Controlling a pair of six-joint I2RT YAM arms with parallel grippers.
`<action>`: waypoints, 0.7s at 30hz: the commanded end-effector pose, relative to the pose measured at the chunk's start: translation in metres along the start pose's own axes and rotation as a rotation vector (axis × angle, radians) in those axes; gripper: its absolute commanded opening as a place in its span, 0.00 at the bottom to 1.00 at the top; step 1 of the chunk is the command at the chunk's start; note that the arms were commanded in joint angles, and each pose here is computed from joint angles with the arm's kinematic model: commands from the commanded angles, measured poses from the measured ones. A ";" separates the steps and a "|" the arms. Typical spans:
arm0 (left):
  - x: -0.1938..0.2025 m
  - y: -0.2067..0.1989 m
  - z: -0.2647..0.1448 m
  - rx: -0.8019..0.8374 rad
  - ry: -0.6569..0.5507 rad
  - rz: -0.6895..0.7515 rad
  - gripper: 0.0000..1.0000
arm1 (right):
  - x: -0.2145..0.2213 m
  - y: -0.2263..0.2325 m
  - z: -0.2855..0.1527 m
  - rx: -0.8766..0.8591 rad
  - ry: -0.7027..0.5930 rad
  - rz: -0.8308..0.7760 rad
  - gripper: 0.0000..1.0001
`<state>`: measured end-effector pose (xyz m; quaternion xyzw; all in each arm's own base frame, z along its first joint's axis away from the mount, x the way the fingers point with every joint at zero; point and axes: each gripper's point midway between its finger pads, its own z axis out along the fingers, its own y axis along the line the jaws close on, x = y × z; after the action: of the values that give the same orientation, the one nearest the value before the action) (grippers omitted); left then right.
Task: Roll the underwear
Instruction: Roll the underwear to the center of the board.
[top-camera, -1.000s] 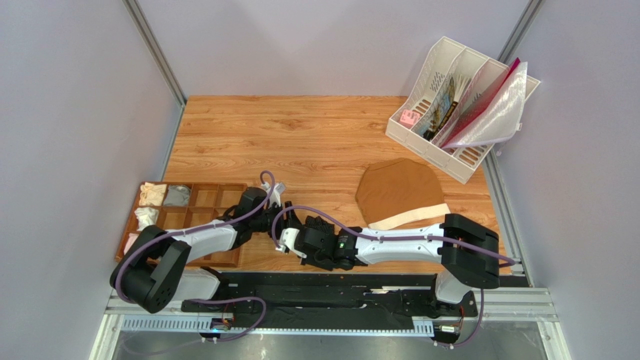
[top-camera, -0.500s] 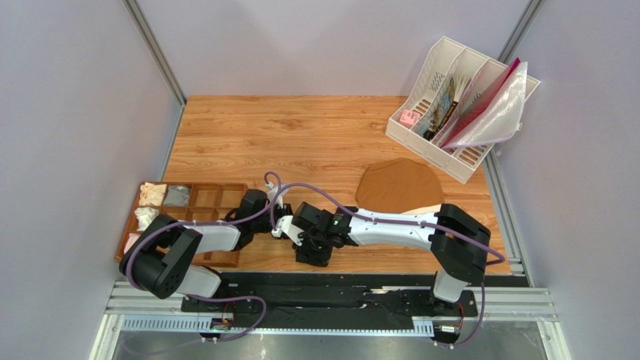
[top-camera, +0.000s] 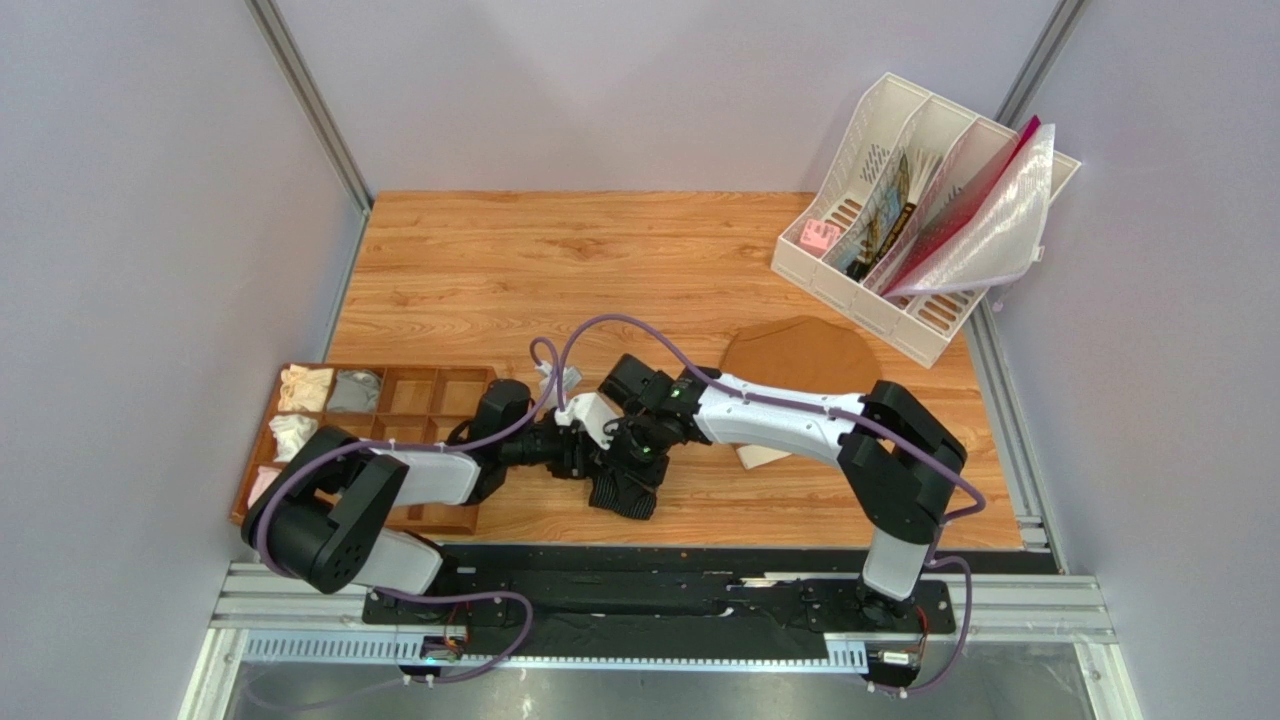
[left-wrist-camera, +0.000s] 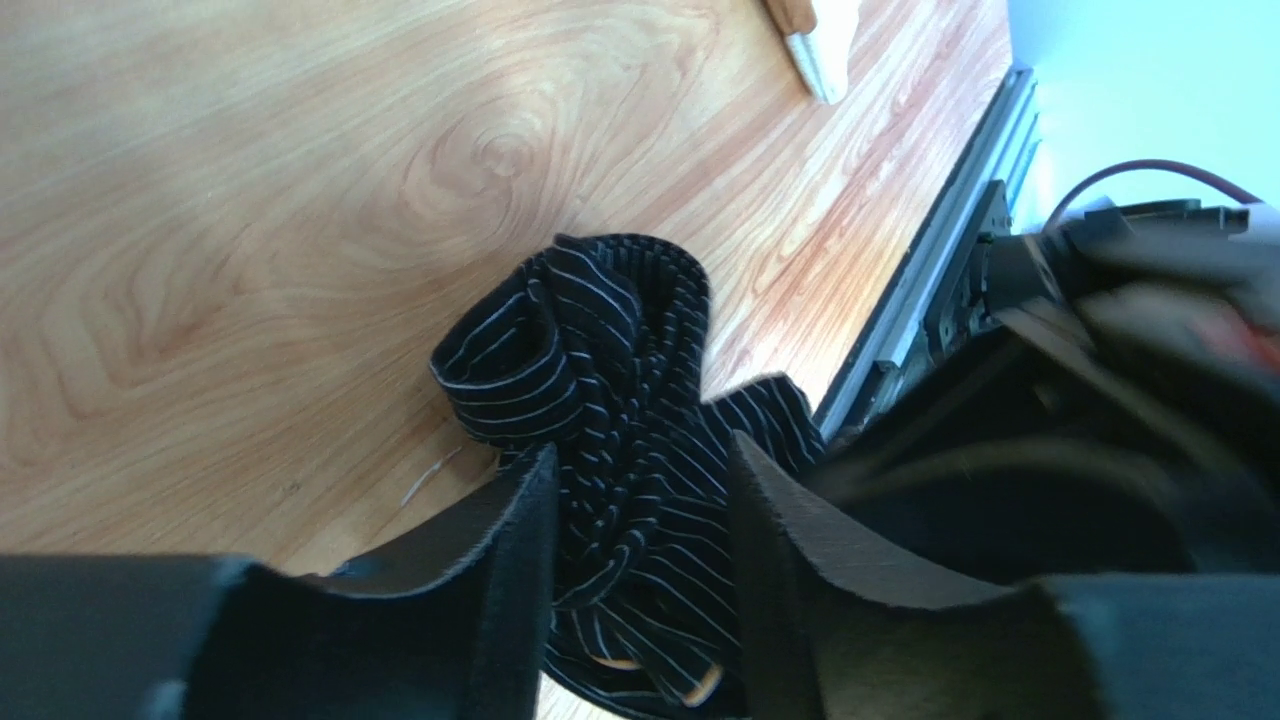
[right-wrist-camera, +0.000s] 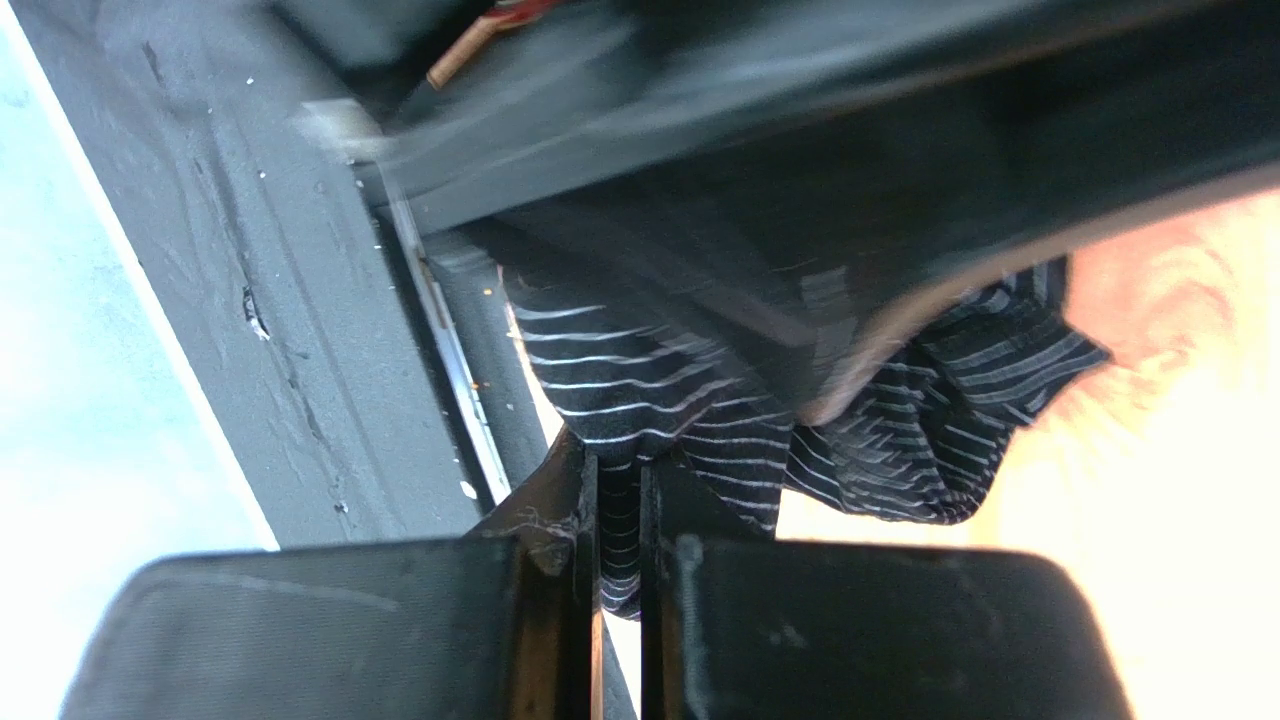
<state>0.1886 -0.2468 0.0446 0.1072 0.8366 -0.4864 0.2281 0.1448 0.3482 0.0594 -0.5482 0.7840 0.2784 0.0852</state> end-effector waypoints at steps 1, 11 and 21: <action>-0.013 -0.020 -0.004 0.073 -0.038 0.097 0.53 | -0.015 -0.008 -0.005 -0.070 -0.038 -0.003 0.00; -0.023 -0.012 -0.013 -0.016 -0.118 0.094 0.89 | -0.012 -0.031 0.000 -0.135 -0.036 0.082 0.00; -0.040 0.006 -0.043 -0.223 -0.275 0.073 1.00 | -0.004 -0.035 0.011 -0.153 0.001 0.112 0.00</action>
<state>0.2077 -0.2176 0.0694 0.0682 0.8419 -0.4184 0.3340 0.1644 0.3470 0.0506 -0.4988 0.7885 0.3595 0.0158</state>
